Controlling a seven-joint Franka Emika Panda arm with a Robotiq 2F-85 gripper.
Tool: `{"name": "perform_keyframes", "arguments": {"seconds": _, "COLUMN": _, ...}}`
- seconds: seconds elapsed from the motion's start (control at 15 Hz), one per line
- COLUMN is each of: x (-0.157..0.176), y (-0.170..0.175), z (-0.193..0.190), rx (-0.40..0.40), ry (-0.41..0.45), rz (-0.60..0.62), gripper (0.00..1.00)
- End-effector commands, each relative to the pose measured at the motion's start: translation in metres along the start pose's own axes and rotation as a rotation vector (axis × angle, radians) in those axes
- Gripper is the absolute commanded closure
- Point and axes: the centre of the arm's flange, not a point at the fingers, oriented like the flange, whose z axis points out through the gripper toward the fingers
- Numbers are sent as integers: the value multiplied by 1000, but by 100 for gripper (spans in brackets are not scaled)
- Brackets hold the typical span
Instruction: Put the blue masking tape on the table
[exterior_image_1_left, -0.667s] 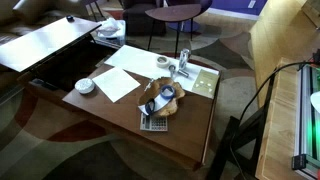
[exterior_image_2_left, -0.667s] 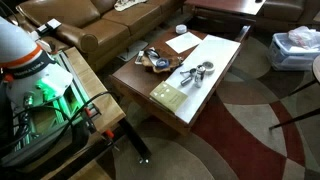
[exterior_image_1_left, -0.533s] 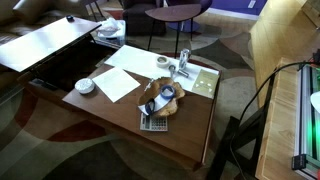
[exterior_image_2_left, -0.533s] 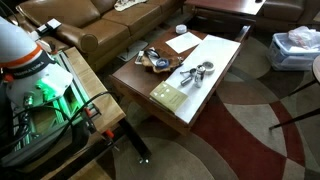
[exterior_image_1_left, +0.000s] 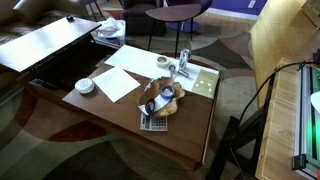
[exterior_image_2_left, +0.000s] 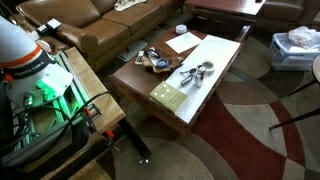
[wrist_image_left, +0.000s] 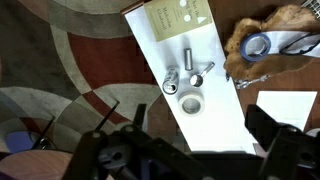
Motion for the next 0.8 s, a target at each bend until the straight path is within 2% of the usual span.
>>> {"name": "perform_keyframes", "arguments": {"seconds": 0.0, "x": 9, "y": -42, "z": 82, "rx": 96, "ry": -73, "rz": 1, "gripper": 0}}
{"name": "perform_keyframes", "arguments": {"seconds": 0.2, "x": -1, "y": -72, "z": 141, "rx": 143, "ry": -156, "rz": -34, "gripper": 0}}
{"name": "perform_keyframes", "arguments": {"seconds": 0.33, "x": -5, "y": -88, "z": 165, "rx": 172, "ry": -228, "rz": -49, "gripper": 0}}
{"name": "perform_keyframes", "arguments": {"seconds": 0.4, "x": -7, "y": -90, "z": 172, "rx": 210, "ry": -248, "rz": -66, "gripper": 0}}
{"name": "perform_keyframes", "arguments": {"seconds": 0.47, "x": -17, "y": -85, "z": 154, "rx": 159, "ry": -212, "rz": -44, "gripper": 0}}
{"name": "perform_keyframes", "arguments": {"seconds": 0.73, "x": -14, "y": -93, "z": 171, "rx": 191, "ry": -238, "rz": -61, "gripper": 0}}
